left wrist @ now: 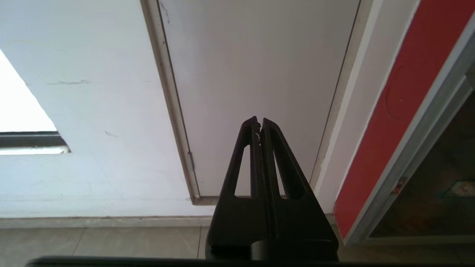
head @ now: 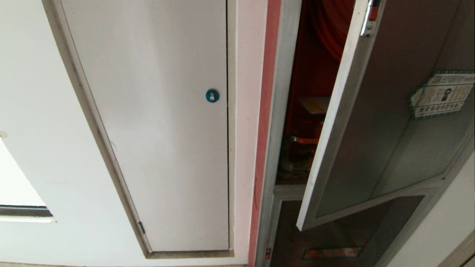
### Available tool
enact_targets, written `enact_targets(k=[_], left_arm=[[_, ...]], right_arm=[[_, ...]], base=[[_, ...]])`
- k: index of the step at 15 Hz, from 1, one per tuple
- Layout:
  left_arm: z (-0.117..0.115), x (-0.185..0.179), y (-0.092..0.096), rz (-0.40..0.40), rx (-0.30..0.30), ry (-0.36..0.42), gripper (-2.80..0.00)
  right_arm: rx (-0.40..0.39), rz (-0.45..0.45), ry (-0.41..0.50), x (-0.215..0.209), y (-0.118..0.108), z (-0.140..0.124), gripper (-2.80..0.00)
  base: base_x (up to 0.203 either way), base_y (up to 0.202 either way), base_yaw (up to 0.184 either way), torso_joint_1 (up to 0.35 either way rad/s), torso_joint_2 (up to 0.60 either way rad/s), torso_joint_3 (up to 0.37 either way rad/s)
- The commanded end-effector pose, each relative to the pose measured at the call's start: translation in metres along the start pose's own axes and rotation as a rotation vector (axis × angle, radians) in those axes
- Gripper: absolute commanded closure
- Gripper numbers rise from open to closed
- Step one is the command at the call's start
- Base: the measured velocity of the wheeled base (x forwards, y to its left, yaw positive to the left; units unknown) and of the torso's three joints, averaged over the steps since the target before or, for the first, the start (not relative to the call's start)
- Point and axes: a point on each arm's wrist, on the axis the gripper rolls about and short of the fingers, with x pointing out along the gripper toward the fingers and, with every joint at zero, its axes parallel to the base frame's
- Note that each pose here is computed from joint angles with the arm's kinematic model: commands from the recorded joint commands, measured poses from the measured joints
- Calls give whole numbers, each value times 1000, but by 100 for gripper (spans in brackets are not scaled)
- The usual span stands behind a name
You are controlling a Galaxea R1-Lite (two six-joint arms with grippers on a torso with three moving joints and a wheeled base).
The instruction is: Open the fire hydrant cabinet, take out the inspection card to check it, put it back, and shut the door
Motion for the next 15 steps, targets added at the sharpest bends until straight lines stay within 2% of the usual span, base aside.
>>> enact_targets(k=[1,11,15], left_arm=[[0,0,0,0,0,2,0],[0,0,0,0,-2,2,0],[0,0,0,0,-2,2,0]], right_arm=[[0,1,1,0,0,0,0],[0,1,1,0,0,0,0],[0,1,1,0,0,0,0]], base=[[197,0,-2,3,2,7],[195,0,0,2,4,3],[24,0,2,5,2,1]])
